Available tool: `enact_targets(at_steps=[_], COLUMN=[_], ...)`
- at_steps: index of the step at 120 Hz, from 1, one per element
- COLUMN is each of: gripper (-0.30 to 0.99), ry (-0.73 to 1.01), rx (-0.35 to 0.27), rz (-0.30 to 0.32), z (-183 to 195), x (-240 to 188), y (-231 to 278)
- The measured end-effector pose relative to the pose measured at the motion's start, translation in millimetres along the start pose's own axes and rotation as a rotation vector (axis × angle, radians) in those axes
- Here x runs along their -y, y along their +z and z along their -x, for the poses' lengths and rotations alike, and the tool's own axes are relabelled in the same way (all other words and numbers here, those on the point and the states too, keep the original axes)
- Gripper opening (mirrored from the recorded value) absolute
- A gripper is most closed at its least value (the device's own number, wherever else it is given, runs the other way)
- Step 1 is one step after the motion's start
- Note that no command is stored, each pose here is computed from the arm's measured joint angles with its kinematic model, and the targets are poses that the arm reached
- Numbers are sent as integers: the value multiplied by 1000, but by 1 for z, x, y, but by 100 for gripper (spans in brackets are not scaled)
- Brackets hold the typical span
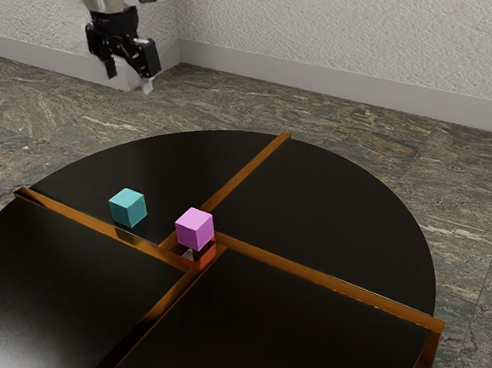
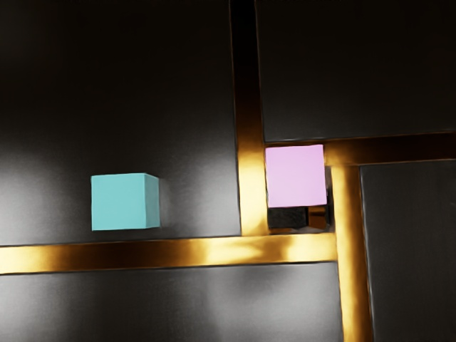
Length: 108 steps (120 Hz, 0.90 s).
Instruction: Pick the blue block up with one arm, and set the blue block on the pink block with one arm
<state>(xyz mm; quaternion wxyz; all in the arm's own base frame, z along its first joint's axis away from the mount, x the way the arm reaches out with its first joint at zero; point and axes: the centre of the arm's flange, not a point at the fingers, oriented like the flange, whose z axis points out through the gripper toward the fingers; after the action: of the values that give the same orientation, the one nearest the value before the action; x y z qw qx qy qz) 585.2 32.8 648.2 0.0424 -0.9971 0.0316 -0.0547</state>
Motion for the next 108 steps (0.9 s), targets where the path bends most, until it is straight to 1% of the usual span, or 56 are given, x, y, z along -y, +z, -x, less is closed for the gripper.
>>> enact_targets(at_steps=[9,24,32,37,43,51,59,68,77,94,108], gripper=[69,69,69,69,69,69,69,69,69,69,69], ry=[14,12,13,11,-7,-55,-90,-89,-88,-106,-79], rx=[-4,-1,30,71,113,145,146,141,152,195,183], rz=[4,1,8,16,35,66,109,137,151,163,162], z=[-1,-2,-8,-5,2,8,10,9,9,15,10], x=[-7,1,4,7,23,61,93,107,121,163,172], y=[0,4,25,50,82,119,146,163,184,248,276])
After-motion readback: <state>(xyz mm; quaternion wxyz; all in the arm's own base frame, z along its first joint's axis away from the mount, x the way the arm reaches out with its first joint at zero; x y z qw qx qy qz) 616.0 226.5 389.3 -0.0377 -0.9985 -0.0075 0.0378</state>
